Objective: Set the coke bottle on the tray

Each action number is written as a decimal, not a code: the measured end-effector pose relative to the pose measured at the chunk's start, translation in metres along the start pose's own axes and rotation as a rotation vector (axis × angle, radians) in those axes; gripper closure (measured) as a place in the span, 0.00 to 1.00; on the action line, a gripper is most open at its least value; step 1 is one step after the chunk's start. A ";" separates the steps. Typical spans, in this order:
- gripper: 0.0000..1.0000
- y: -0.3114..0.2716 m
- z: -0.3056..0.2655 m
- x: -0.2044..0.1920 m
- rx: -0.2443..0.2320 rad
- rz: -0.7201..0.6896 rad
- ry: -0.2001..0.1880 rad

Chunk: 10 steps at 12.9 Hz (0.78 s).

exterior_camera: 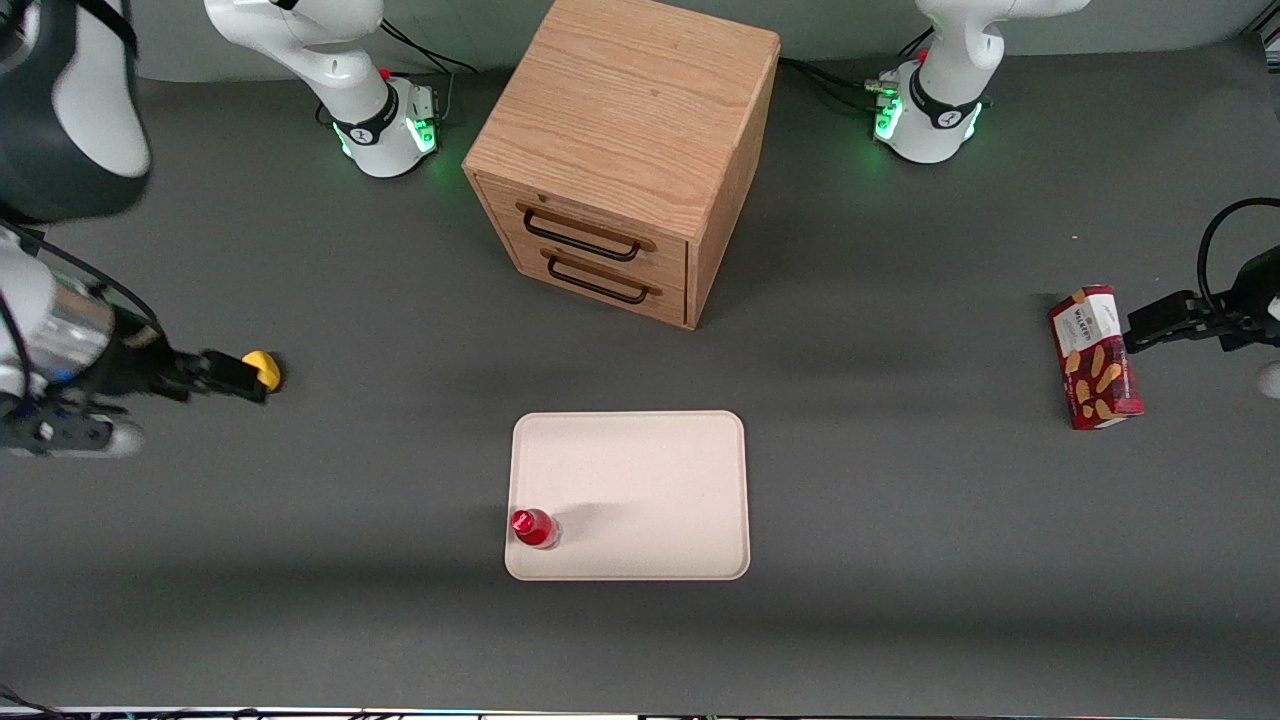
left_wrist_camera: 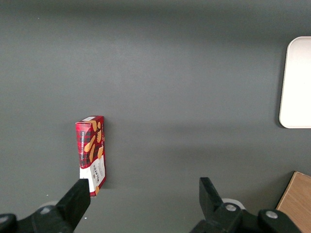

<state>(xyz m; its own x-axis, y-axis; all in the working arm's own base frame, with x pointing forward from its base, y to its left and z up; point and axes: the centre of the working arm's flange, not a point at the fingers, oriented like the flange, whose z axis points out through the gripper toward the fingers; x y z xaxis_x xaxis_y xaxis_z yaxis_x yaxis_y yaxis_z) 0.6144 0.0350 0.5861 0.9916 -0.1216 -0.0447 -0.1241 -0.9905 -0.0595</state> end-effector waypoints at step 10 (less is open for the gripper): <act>0.00 0.054 -0.039 -0.055 -0.027 0.080 -0.070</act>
<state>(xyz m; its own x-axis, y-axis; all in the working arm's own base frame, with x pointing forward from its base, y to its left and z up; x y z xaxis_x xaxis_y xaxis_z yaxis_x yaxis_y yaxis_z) 0.5547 -0.0139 0.6243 0.9734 -0.1966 -0.1177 -0.2009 -0.9793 -0.0260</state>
